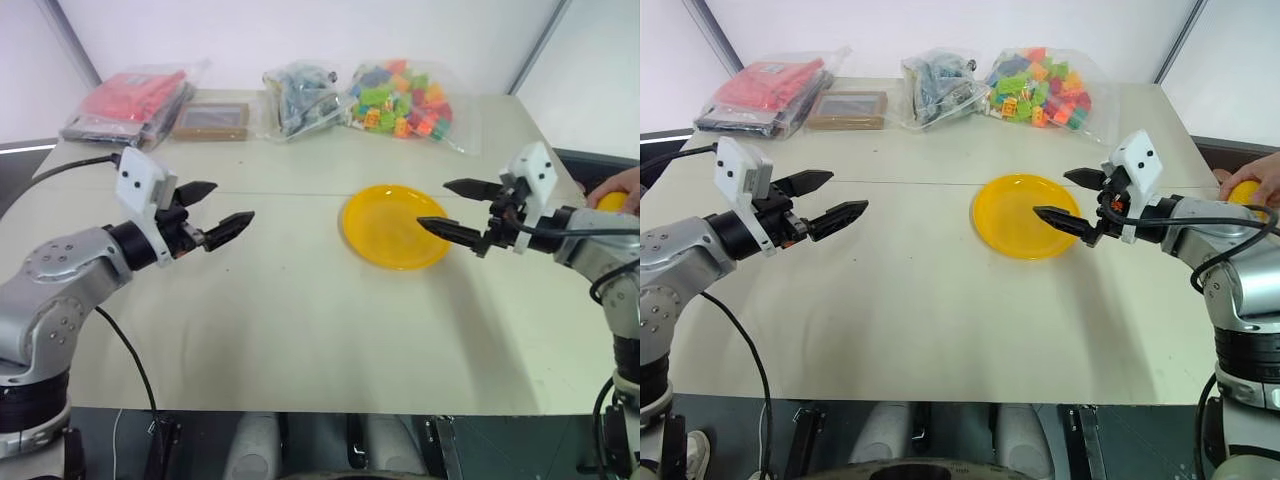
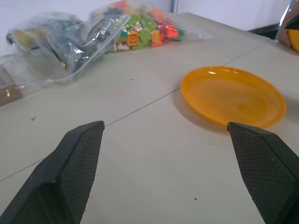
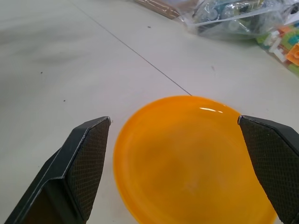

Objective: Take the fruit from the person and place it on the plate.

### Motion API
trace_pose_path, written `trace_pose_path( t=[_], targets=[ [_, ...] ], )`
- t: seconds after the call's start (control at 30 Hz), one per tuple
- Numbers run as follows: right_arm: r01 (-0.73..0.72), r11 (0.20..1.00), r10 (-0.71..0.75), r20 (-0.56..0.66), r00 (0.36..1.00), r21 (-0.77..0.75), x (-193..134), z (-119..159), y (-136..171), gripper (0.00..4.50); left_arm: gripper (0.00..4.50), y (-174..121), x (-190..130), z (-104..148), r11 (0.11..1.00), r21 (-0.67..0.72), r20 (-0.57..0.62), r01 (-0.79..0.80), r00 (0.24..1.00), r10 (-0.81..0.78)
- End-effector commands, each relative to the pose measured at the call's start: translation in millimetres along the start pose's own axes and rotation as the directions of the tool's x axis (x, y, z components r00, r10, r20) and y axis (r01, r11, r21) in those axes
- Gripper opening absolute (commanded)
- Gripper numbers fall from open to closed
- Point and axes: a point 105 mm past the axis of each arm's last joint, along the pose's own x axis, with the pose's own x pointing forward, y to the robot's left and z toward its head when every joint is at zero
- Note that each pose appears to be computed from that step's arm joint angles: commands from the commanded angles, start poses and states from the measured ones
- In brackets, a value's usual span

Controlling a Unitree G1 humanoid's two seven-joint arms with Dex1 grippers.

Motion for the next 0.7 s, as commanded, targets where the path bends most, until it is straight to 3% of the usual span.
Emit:
trace_pose_path(
  t=[0.03,0.7],
  targets=[
    [0.017,0.999,-0.015,0.04,0.999,-0.039,-6.5,14.8,0.1,4.5,4.41,-4.1,1.4,11.4,0.999,0.035,0.042,0.018,0.999,-0.02],
    [0.041,0.999,-0.04,0.039,0.998,-0.028,-11.2,13.6,-1.1,4.5,4.41,-6.7,2.9,16.2,0.999,0.022,0.059,0.044,0.997,-0.045]
  ],
)
